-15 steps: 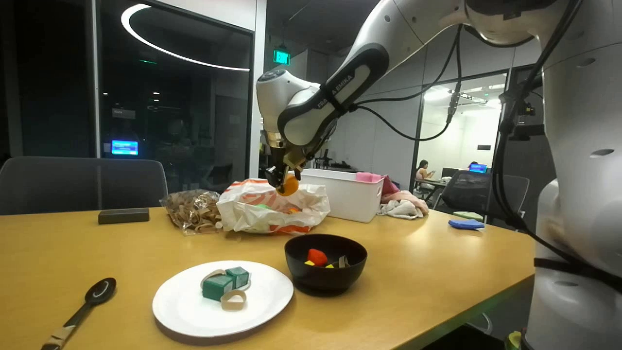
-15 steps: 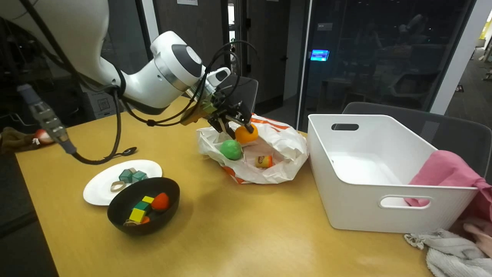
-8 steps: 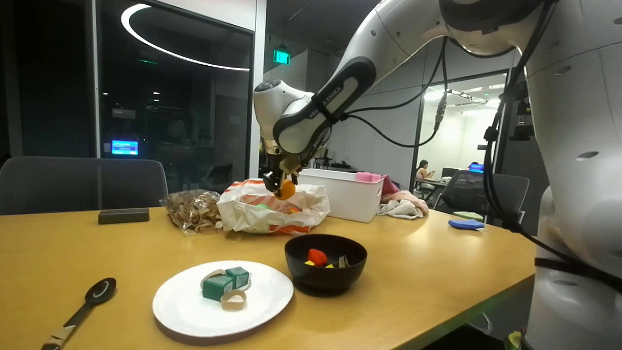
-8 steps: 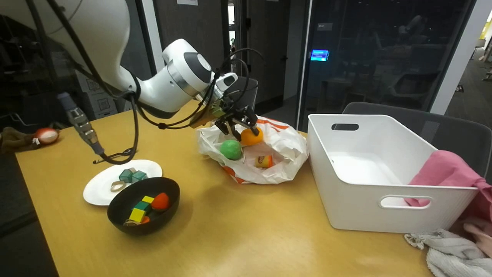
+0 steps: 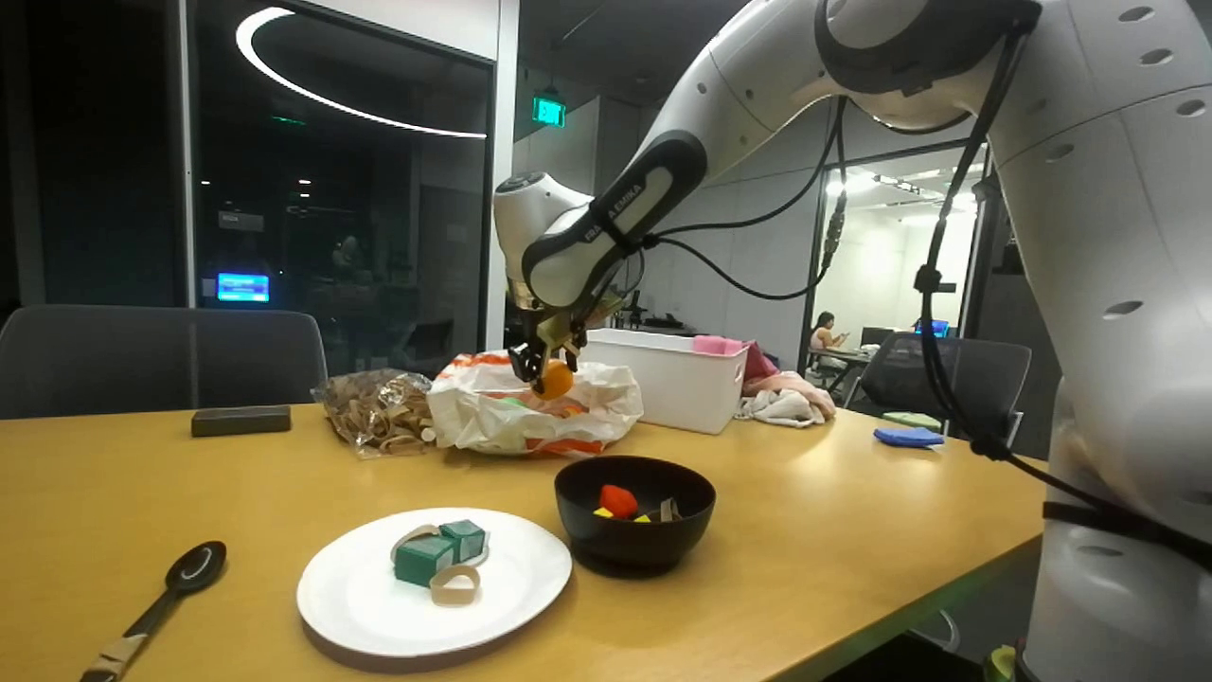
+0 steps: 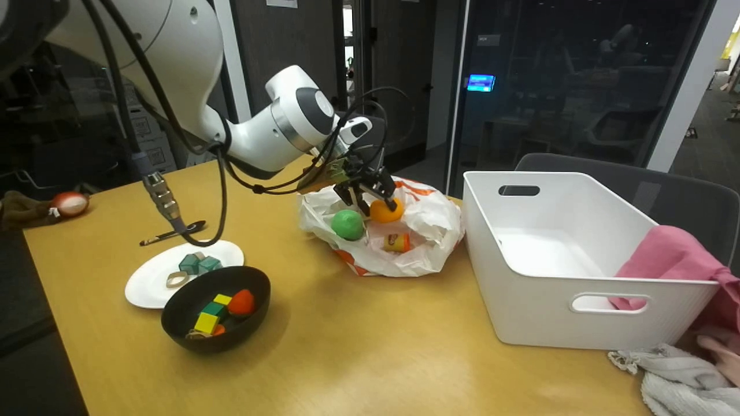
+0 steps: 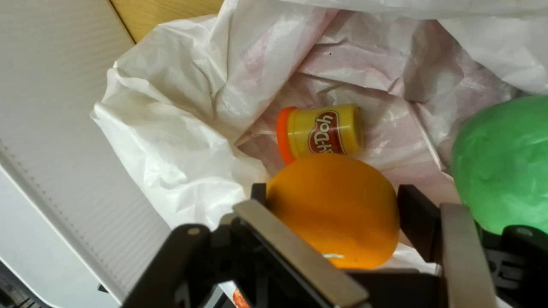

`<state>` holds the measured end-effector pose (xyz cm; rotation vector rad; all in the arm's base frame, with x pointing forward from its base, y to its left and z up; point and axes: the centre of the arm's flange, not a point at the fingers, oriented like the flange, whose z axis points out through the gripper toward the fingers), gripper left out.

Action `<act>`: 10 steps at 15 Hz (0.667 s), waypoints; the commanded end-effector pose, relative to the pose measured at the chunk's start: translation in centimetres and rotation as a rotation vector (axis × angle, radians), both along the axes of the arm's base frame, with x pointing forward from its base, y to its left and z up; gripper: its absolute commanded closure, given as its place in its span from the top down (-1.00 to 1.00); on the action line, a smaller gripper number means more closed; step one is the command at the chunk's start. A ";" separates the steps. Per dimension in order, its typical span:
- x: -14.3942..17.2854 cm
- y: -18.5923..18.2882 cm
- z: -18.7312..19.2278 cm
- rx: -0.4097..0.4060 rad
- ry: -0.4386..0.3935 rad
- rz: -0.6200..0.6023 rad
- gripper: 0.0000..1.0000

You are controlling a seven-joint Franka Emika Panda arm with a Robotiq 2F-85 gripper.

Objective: Shift some objects to the plastic

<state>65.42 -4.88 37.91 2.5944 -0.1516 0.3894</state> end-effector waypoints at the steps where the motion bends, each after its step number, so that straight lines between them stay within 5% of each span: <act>1: 1.4 -0.4 0.9 0.009 -0.016 -0.006 0.07; 2: 1.4 -0.4 0.9 0.011 -0.017 -0.004 0.87; 10: 1.5 0.6 2.7 0.052 -0.036 -0.046 1.00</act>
